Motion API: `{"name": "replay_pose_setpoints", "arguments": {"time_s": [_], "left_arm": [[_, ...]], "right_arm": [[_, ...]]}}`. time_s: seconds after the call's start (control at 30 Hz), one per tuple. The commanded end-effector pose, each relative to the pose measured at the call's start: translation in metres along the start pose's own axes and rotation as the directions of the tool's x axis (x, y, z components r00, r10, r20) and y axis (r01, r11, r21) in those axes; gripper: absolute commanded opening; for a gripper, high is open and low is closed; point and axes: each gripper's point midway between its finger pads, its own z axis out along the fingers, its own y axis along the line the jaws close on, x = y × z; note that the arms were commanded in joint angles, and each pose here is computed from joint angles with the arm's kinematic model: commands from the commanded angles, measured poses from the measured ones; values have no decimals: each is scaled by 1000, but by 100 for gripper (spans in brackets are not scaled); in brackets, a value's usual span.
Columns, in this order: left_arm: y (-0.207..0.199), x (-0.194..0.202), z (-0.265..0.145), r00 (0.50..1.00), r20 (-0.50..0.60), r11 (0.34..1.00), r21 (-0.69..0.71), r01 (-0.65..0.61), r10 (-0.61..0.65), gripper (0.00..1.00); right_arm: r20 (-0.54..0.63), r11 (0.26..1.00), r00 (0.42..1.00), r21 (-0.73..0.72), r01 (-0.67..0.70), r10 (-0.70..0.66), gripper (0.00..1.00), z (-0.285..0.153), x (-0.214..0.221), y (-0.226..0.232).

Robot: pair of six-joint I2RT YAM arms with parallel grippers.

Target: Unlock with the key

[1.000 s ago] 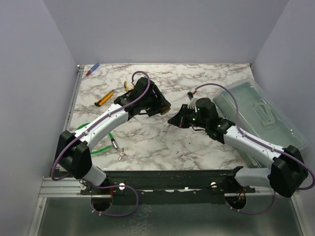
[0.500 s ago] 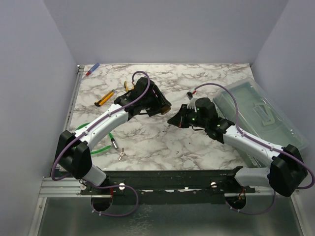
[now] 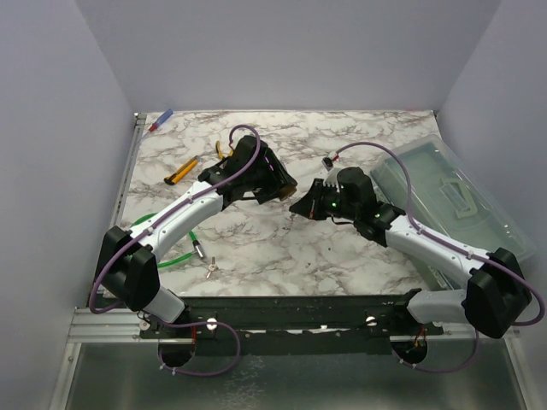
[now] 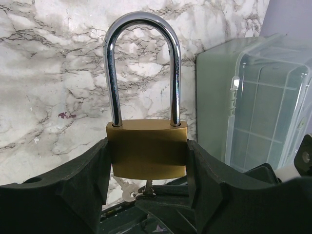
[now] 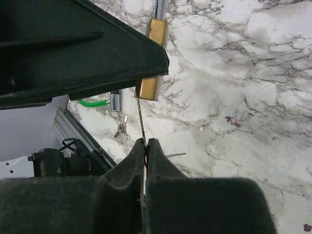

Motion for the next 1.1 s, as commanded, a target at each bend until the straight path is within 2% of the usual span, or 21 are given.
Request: {"name": "replay_pose_setpoints", "arguments": {"time_s": [0.0, 1.07], "left_arm": [[-31, -10, -21, 999, 38, 992, 122, 13, -18, 0], [-29, -9, -17, 999, 35, 993, 118, 17, -21, 0]], "right_arm": [[37, 1000, 999, -1, 30, -30, 1, 4, -14, 5], [55, 999, 998, 24, 27, -29, 1, 4, -21, 5]]}}
